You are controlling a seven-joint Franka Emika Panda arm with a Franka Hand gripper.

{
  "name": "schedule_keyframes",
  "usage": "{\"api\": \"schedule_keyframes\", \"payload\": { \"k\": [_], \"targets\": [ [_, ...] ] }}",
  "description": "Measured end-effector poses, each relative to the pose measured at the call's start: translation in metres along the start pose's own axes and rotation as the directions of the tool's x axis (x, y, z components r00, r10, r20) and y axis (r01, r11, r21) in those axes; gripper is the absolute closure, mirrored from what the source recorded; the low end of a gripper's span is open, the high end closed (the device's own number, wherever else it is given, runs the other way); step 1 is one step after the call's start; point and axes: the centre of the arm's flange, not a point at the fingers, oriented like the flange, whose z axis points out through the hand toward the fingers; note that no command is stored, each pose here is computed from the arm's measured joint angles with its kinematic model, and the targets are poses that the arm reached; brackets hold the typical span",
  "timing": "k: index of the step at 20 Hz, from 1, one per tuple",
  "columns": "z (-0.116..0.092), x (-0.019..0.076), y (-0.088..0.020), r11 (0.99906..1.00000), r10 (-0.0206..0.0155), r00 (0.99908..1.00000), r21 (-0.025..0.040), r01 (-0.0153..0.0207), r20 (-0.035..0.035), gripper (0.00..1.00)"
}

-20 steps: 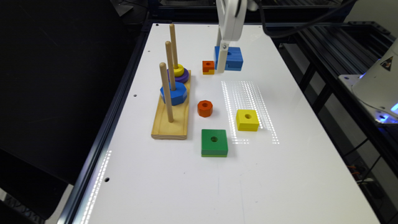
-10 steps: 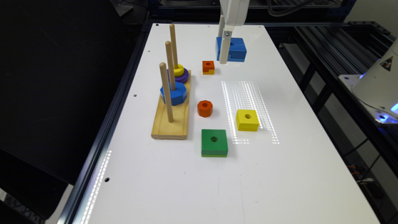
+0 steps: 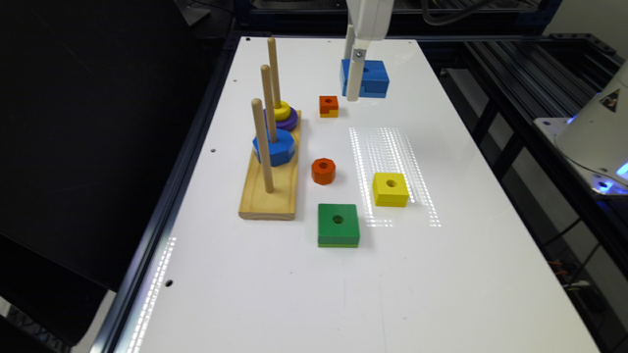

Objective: Pick up blue block.

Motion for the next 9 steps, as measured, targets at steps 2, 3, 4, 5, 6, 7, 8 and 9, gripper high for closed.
{"api": "schedule_keyframes", "payload": {
  "k": [2,3,4,5,6,7,8,9],
  "targets": [
    [0.0,0.0,0.0,0.999993,0.0033,0.999993,0.0014,-0.0033,0.0014,1.0],
    [0.0,0.0003,0.0003,0.999999,0.0012,0.999999,0.0012,-0.0012,0.001,1.0],
    [0.0,0.0005,0.0006,0.99999,0.0041,0.99999,0.0018,-0.0042,0.0017,1.0],
    [0.0,0.0004,0.0005,0.999988,0.0044,0.999988,0.0022,-0.0044,0.0021,1.0],
    [0.0,0.0003,0.0004,0.999983,0.0053,0.999983,0.0026,-0.0053,0.0025,1.0],
    [0.0,0.0003,0.0004,0.999999,0.0,0.999999,0.0015,0.0,0.0014,1.0],
    [0.0,0.0002,0.0002,0.999996,0.002,0.999996,0.002,-0.002,0.0017,1.0],
    [0.0,0.0005,0.0005,0.999989,0.004,0.99999,0.0023,-0.004,0.0022,1.0]
  ]
}}
